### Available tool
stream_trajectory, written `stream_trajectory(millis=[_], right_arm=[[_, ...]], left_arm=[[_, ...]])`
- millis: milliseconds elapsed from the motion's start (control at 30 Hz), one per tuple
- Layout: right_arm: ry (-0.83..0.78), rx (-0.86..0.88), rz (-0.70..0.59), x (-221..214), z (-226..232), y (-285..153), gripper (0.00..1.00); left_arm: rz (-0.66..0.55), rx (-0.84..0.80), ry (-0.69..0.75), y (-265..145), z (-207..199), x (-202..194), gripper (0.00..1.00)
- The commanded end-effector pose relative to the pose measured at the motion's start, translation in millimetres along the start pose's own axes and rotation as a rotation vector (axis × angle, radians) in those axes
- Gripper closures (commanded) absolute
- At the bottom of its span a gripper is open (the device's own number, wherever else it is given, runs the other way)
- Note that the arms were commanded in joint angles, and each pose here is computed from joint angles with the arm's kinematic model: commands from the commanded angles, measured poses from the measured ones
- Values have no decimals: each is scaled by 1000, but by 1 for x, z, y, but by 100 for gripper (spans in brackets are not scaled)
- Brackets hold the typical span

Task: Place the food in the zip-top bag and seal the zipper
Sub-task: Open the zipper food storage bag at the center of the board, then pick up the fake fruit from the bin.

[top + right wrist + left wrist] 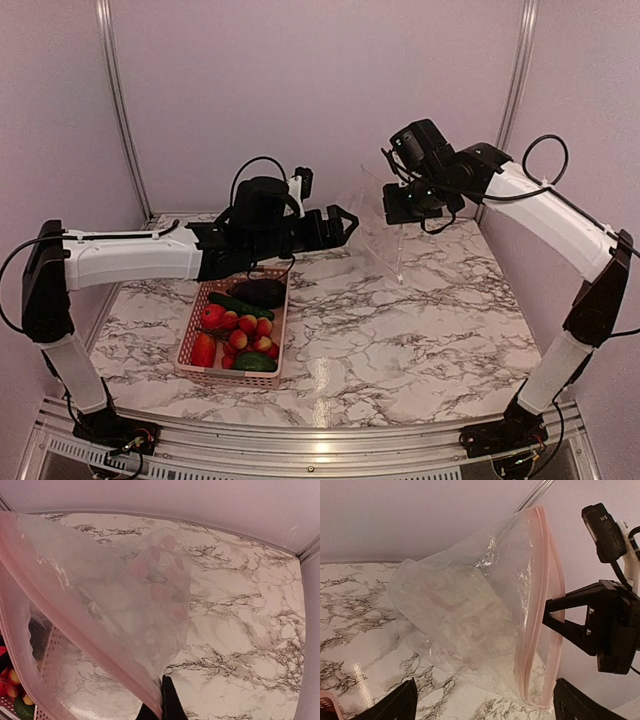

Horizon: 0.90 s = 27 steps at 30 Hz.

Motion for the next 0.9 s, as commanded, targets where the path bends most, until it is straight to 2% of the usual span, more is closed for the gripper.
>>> stream_trajectory(millis=[0, 167, 333, 467, 633, 700, 867], right_arm=[[-1, -57, -31, 18, -26, -7, 100], [66, -105, -40, 31, -75, -11, 100], [79, -199, -75, 46, -112, -28, 100], [52, -248, -89, 50, -117, -33, 100], [64, -169, -20, 25, -109, -7, 100], [56, -124, 16, 10, -101, 8, 100], [12, 18, 121, -27, -73, 40, 100]], left_arm=[[-64, -102, 100, -40, -17, 23, 1], [-164, 60, 55, -90, 28, 24, 1], [-127, 65, 118, -114, 47, 28, 1], [38, 99, 261, -117, 50, 18, 9], [251, 178, 298, -121, 67, -12, 34], [313, 207, 275, -124, 73, -23, 35], [427, 259, 245, -135, 80, -37, 31]])
Point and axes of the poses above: each gripper's point midway between its finger pads, its own y axis out along the fingers, its own z axis along the line the jaws close on, x = y × z, the point moved 7 cm from there along -y, back along the fingers, and after that the axes turned 6 degrees about y, right-handed, at the moved point
